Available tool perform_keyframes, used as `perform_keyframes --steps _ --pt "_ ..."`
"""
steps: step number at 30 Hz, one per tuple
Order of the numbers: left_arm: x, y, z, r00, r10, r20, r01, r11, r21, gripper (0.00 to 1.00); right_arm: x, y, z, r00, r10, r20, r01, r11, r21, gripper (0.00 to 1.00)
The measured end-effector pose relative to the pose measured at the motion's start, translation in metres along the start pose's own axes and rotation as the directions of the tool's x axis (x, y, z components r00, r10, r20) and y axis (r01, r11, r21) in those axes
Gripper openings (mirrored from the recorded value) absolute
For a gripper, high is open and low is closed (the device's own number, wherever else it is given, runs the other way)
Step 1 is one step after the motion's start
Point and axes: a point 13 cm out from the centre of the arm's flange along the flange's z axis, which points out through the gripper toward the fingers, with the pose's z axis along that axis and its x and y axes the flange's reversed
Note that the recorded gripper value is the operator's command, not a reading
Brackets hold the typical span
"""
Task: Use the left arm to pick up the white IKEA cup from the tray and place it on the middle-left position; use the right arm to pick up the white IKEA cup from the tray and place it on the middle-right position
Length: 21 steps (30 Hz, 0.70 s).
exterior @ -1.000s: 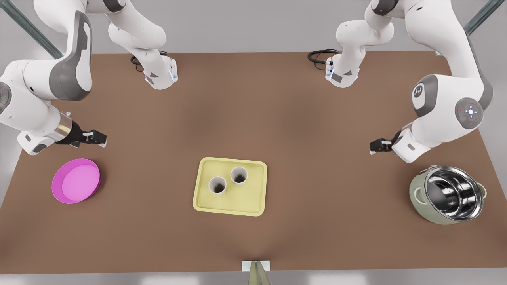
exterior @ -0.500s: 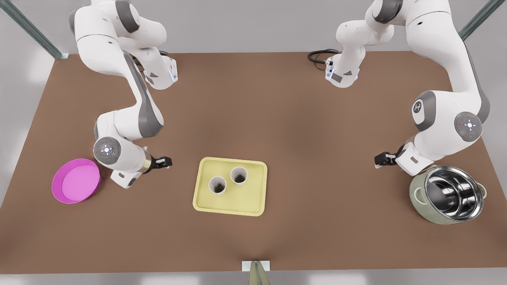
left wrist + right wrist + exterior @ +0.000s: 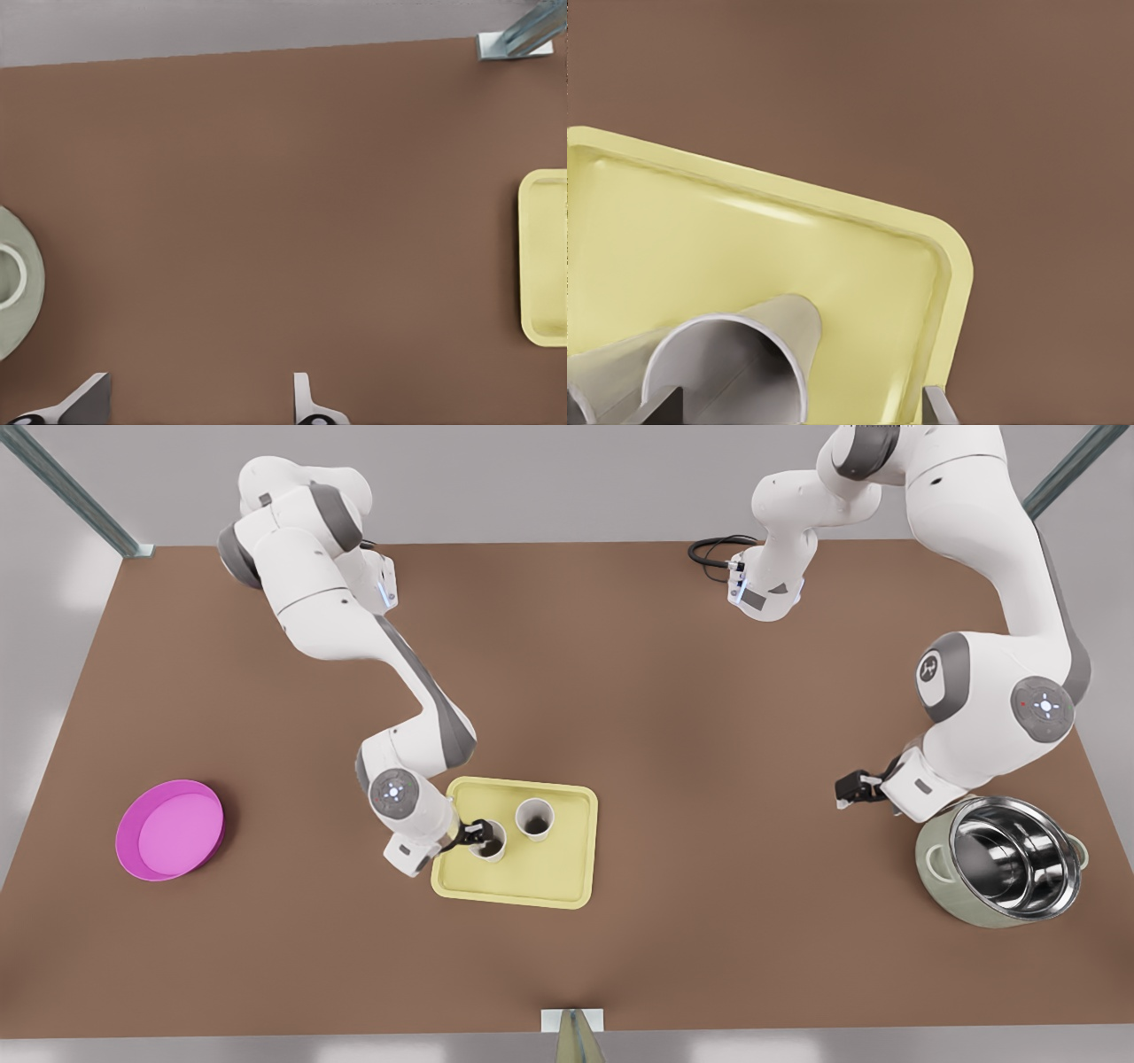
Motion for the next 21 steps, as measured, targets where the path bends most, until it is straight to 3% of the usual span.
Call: perform_keyframes --steps 10,11,13,14,15,18,21 --pt "-0.005 0.001 0.000 1.000 0.007 0.012 -0.007 1.000 0.003 1.00 0.016 -0.004 0.044 0.995 0.097 -0.037 -0.096 0.995 0.012 1.00" --pt "-0.005 0.001 0.000 1.000 0.008 0.012 -0.008 1.000 0.002 1.00 0.018 -0.004 0.048 0.994 0.103 -0.042 -0.103 0.995 0.014 0.95" --pt "-0.006 0.001 0.000 1.000 0.008 0.013 -0.008 1.000 0.003 1.00 0.020 -0.003 0.055 0.992 0.114 -0.048 -0.113 0.993 0.015 0.70" --pt "-0.006 0.001 0.000 1.000 0.008 0.013 -0.008 1.000 0.004 1.00 0.021 -0.002 0.058 0.992 0.119 -0.051 -0.118 0.993 0.015 0.63" --pt "-0.006 0.001 0.000 1.000 0.008 0.013 -0.008 1.000 0.004 1.00 0.022 -0.002 0.060 0.991 0.123 -0.053 -0.123 0.992 0.015 0.62" --pt "-0.006 0.000 -0.001 1.000 0.007 0.015 -0.007 1.000 0.006 1.00 0.022 -0.002 0.062 0.989 0.138 -0.053 -0.137 0.990 0.014 0.30" --pt "-0.005 0.012 -0.003 1.000 -0.013 0.018 0.013 1.000 0.006 1.00 0.021 -0.003 0.062 0.987 0.150 -0.051 -0.149 0.989 0.011 0.19"
